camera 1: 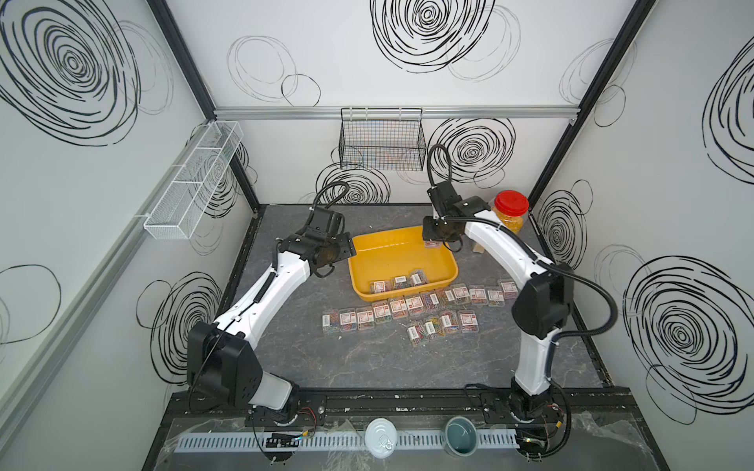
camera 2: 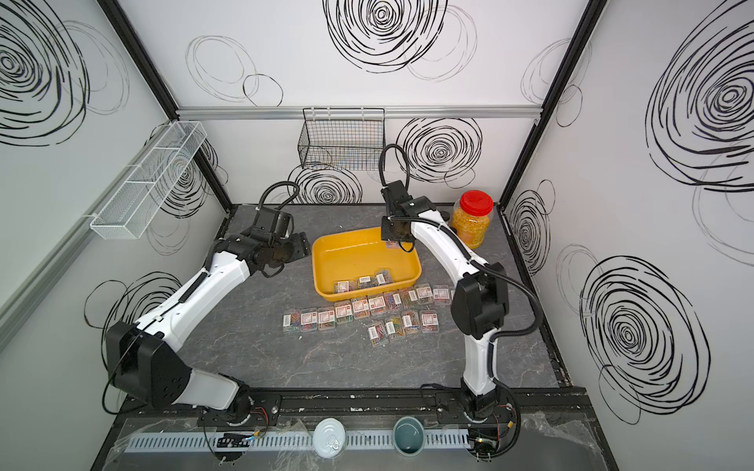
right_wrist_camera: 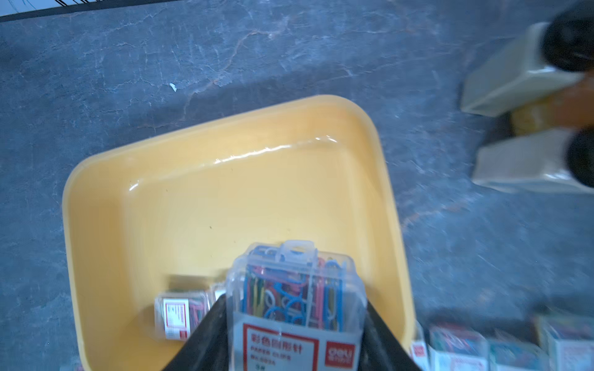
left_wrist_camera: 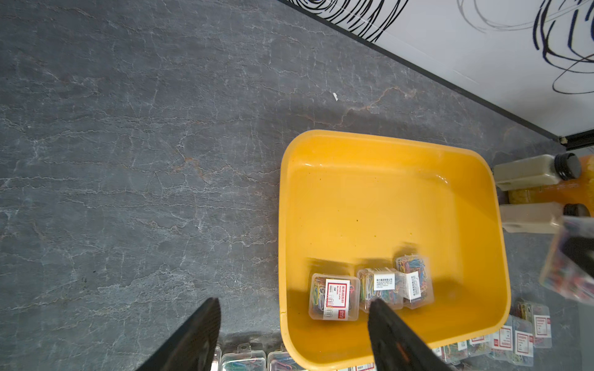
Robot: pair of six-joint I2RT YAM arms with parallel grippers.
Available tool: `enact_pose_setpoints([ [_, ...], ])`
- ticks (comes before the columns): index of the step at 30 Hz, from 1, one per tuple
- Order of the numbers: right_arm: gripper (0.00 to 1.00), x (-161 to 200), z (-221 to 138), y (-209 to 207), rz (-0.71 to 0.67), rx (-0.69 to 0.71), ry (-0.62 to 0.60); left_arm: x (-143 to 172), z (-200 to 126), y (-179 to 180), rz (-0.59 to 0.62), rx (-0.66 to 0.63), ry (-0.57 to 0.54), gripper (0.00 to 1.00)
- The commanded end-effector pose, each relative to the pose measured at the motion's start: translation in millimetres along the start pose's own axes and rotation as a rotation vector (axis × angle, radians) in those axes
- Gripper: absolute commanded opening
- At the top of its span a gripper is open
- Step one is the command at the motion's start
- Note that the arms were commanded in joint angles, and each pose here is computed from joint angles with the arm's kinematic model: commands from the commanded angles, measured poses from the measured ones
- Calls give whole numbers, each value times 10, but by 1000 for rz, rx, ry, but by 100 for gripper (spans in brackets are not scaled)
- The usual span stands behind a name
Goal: Take the paper clips out of the storage box
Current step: Pick up the boxed paper clips from the storage box, then place the boxed paper clips at the center of the board.
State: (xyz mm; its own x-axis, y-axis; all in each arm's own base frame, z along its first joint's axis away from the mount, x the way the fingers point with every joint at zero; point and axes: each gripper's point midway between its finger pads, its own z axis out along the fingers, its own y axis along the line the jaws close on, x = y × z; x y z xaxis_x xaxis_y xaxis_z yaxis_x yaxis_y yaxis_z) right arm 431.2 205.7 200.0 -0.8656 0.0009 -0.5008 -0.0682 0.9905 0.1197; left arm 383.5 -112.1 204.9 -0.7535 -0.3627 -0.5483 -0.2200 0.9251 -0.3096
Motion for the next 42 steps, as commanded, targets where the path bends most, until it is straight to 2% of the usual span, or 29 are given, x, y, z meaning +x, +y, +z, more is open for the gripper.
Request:
enact_pose_setpoints([
  [1,46,275,-248,-467,-6,113,34,-129,10,-119,4,31,-39,77],
  [6,43,752,-300,-1006,120,176,129,-141,82,-152,20,36,-32,77],
  [12,44,1195,-319,-1290,188,228,191,-134,155,-168,42,33,-10,77],
  [19,42,1770,-90,-1581,315,247,280,-49,227,-195,50,45,17,76],
  [23,39,1894,-21,-1695,356,266,313,-52,258,-208,57,41,32,76],
  [29,43,2083,-35,-1620,351,231,334,-35,311,-238,66,44,47,76],
  [33,41,2283,47,-1651,378,253,377,-4,338,-232,58,42,50,76],
  [42,42,2367,219,-1707,394,274,412,36,369,-238,49,39,53,76],
])
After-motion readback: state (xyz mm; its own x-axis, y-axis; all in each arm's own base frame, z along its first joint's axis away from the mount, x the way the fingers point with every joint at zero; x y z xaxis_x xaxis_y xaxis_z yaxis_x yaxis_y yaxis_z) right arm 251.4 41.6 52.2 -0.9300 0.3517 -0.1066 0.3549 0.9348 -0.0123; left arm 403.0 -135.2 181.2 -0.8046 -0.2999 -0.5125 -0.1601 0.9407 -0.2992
